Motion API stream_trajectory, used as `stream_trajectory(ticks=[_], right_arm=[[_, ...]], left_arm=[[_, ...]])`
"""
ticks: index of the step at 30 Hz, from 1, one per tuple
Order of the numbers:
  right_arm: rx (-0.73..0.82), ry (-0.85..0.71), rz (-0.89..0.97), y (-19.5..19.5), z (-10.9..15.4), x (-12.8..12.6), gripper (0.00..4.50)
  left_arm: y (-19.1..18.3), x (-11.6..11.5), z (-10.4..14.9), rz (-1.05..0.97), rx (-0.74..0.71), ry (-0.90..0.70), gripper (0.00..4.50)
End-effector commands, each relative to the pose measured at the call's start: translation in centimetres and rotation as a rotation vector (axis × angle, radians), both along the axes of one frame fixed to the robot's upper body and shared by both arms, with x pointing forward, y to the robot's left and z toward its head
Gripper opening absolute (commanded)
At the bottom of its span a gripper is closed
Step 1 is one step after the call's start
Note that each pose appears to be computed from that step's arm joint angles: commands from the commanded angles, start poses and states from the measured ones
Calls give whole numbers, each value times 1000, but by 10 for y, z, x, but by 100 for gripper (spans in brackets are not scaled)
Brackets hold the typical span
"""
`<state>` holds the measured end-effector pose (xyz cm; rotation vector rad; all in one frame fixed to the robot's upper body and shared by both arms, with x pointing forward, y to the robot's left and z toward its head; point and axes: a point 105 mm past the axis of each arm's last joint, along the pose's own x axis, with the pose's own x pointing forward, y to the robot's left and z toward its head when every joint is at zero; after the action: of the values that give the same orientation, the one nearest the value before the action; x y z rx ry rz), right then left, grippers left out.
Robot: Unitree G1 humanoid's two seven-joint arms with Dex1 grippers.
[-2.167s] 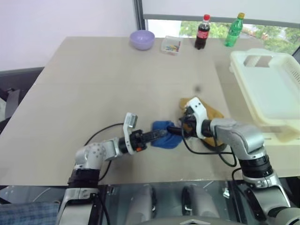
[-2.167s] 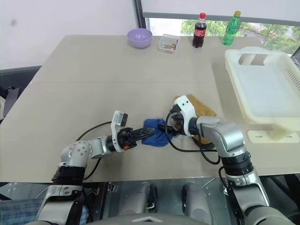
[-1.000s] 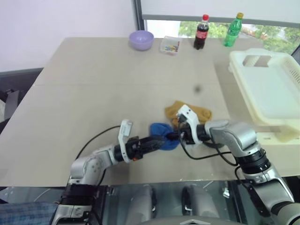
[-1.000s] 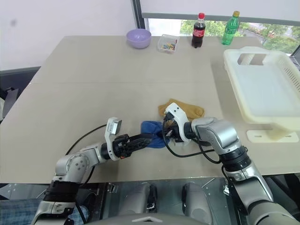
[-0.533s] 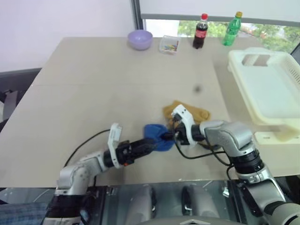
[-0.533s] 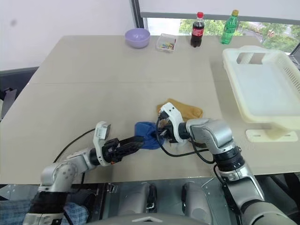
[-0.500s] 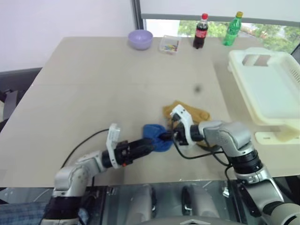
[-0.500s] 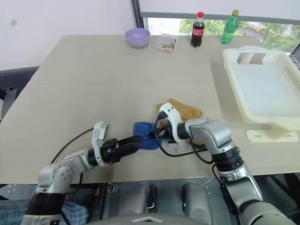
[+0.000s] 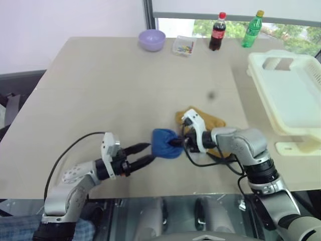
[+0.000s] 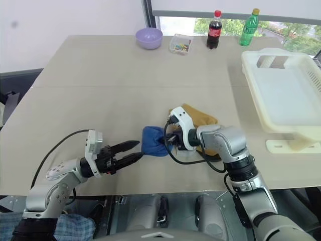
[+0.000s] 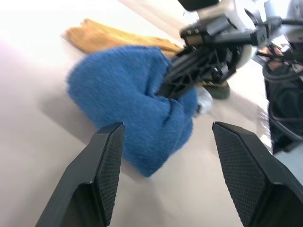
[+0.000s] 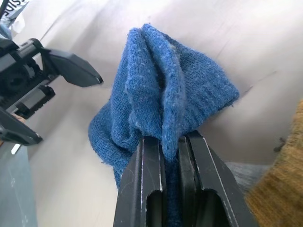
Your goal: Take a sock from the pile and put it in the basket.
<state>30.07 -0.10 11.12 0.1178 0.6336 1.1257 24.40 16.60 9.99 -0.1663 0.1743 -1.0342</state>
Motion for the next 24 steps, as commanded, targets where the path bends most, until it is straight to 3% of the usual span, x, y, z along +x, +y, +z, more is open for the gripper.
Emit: stream_trajectory(ticks=[1, 8, 12, 16, 20, 24], right_arm=[[92, -35, -30, 5, 27, 9, 6], [175, 14, -77, 3, 43, 14, 6], [131, 1, -93, -14, 39, 13, 6], [110, 34, -98, -34, 36, 4, 6], [72, 103, -145, -55, 33, -1, 6], [105, 94, -199, -74, 45, 2, 6]], left_arm=[[3, 0, 6, 9, -5, -36, 318], [2, 2, 9, 11, -18, -53, 318], [3, 7, 12, 35, -8, -100, 318], [0, 14, 14, 28, 101, -248, 318], [-12, 17, 29, -36, 72, -354, 318], [-26, 20, 36, -79, 48, -440, 318]])
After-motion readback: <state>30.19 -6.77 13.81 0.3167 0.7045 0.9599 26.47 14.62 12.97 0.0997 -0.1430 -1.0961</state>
